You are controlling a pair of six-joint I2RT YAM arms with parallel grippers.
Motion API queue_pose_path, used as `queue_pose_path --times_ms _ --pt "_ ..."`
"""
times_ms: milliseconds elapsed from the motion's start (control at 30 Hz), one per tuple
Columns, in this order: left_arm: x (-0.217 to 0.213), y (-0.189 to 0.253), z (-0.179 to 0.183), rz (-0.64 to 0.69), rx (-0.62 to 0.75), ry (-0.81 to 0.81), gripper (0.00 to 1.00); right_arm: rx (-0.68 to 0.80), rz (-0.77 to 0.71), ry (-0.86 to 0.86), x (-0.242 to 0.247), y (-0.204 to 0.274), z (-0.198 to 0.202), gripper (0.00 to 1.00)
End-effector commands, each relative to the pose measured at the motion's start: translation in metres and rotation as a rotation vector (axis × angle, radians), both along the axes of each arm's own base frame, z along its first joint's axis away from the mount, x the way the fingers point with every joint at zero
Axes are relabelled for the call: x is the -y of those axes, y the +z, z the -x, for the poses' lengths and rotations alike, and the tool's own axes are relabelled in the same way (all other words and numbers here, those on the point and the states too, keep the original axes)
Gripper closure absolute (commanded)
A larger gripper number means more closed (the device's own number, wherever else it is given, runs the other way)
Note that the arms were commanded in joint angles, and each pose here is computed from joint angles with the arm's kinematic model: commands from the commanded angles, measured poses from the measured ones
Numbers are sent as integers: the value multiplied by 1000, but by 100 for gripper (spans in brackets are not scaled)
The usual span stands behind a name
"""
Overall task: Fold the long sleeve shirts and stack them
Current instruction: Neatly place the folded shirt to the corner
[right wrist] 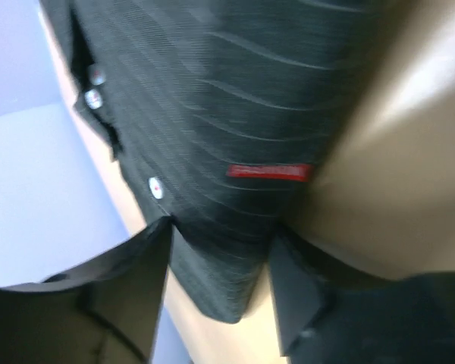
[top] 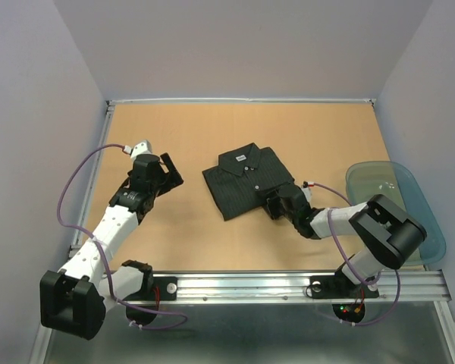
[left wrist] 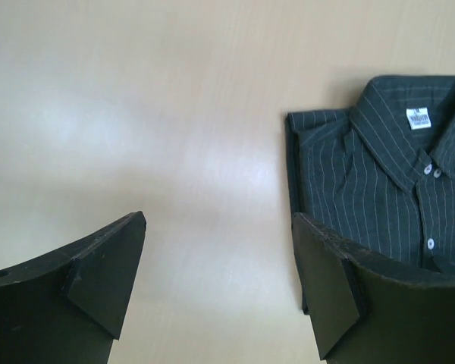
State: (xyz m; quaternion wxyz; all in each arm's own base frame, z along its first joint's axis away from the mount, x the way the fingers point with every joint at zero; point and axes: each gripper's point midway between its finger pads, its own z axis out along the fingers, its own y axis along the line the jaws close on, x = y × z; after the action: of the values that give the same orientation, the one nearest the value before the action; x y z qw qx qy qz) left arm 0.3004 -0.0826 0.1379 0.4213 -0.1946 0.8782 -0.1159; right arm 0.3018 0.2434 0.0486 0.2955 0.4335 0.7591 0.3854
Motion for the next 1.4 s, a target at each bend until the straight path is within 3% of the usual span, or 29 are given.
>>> queue_pose_path --times_ms 0,33,67,167,200,567,867,1000,1367 --pt "-24 12 -2 -98 36 17 10 16 33 -80 7 -1 -14 47" --pt "-23 12 -2 -89 42 10 9 29 42 -100 10 0 -17 55" --pt "-23 4 1 -87 28 5 10 41 46 -109 10 4 -22 73" --pt "-24 -3 3 -85 28 4 10 72 70 -118 10 11 -37 97" --pt "-24 -1 2 -87 34 5 10 77 75 -121 11 12 -41 99" --pt "-34 8 -3 -102 70 36 10 178 99 -258 51 49 -147 99" --pt "-39 8 -3 -101 73 47 10 176 159 -443 156 58 -254 99" --pt "-41 9 -4 -102 75 56 10 150 229 -465 201 56 -276 99" --pt "-42 3 -6 -98 58 55 10 103 224 -520 296 42 -291 99"
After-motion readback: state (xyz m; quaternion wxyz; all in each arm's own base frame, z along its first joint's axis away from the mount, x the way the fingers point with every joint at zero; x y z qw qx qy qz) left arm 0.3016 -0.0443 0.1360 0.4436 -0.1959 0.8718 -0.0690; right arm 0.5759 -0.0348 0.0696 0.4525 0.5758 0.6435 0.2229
